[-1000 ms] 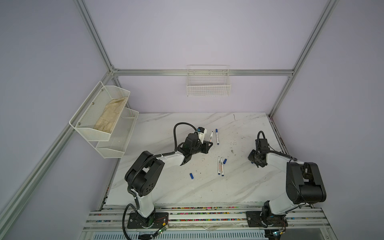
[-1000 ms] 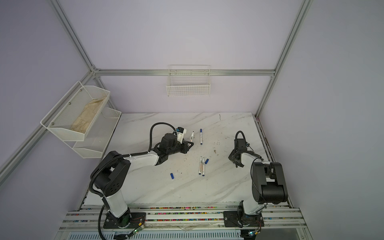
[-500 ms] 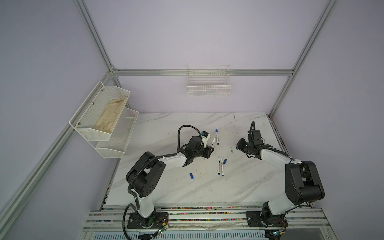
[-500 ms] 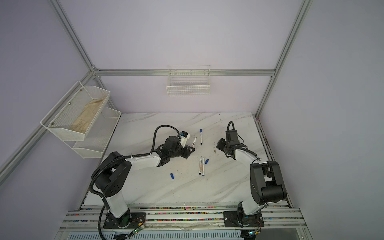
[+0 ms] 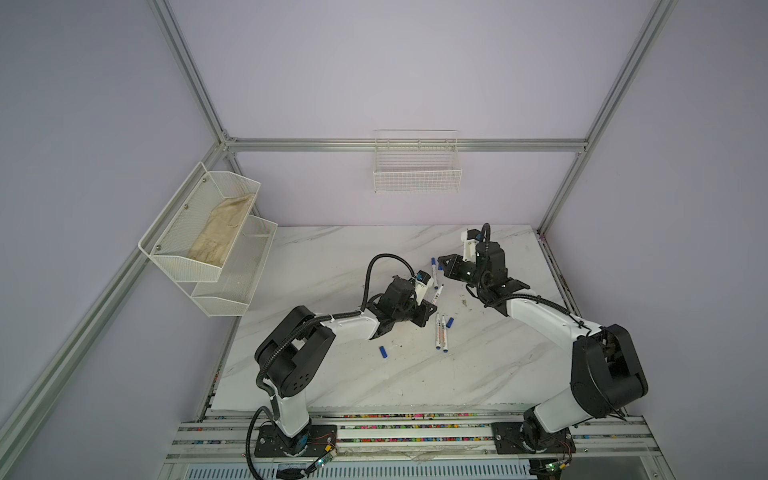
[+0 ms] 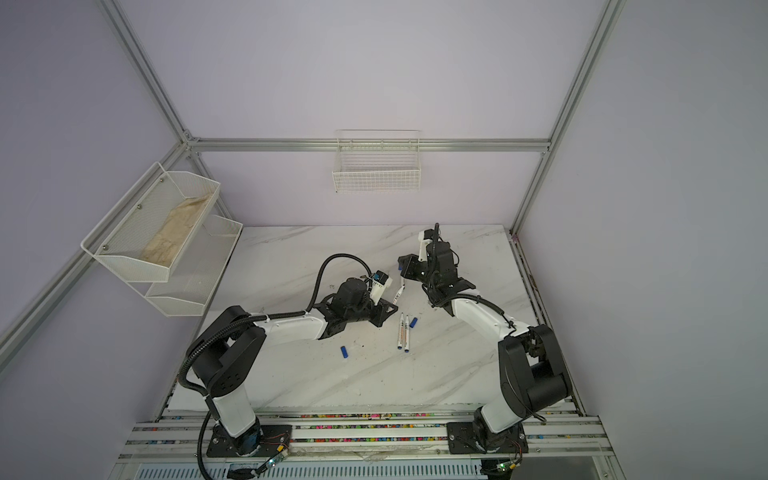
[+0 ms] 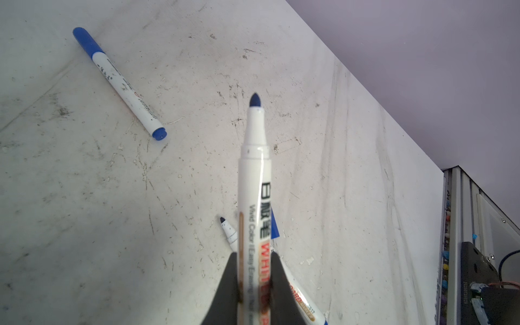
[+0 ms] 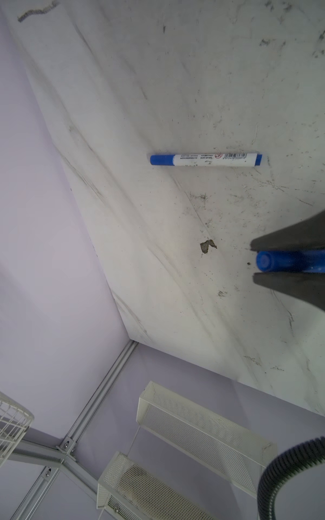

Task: Insert the pens into the pen caps
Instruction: 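Carry the blue cap with the right gripper above the left-held marker tip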

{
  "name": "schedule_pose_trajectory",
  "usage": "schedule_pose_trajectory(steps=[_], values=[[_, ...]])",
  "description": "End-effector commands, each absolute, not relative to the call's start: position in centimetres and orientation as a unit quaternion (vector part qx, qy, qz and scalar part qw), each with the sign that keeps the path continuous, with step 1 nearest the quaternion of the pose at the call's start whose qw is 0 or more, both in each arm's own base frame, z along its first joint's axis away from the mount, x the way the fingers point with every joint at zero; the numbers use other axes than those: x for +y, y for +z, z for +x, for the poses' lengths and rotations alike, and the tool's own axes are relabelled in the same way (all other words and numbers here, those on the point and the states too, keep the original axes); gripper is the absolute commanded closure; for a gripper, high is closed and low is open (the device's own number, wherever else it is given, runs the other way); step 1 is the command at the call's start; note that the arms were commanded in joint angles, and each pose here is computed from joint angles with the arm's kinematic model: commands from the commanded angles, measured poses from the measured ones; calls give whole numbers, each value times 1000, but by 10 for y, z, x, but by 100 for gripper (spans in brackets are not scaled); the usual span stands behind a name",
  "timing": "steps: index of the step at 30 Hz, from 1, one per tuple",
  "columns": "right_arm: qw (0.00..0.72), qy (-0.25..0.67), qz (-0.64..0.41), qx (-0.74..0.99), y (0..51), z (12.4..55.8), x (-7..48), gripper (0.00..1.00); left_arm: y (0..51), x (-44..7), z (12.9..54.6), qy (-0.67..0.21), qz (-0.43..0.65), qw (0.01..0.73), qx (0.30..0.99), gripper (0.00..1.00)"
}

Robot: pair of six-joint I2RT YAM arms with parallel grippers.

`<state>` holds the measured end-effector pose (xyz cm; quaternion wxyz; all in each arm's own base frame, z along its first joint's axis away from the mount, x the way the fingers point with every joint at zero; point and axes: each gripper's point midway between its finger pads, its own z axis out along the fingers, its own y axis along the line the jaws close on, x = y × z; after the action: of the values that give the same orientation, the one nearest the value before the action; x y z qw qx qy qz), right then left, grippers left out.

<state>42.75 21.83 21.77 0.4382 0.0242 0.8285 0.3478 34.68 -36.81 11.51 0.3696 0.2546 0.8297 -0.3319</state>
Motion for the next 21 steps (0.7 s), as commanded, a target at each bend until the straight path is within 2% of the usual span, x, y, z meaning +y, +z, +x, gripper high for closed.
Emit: schedule_pose_trajectory(steps=[1,6,21], values=[[457,333,18,824,221,426,214,100,179,-377,360,-357,255,448,779,100],[452,334,6,827,216,423,216,100,191,-375,360,-367,243,470,765,100],[472,347,-2,811,236,420,217,100,178,-374,362,-360,240,457,777,100]])
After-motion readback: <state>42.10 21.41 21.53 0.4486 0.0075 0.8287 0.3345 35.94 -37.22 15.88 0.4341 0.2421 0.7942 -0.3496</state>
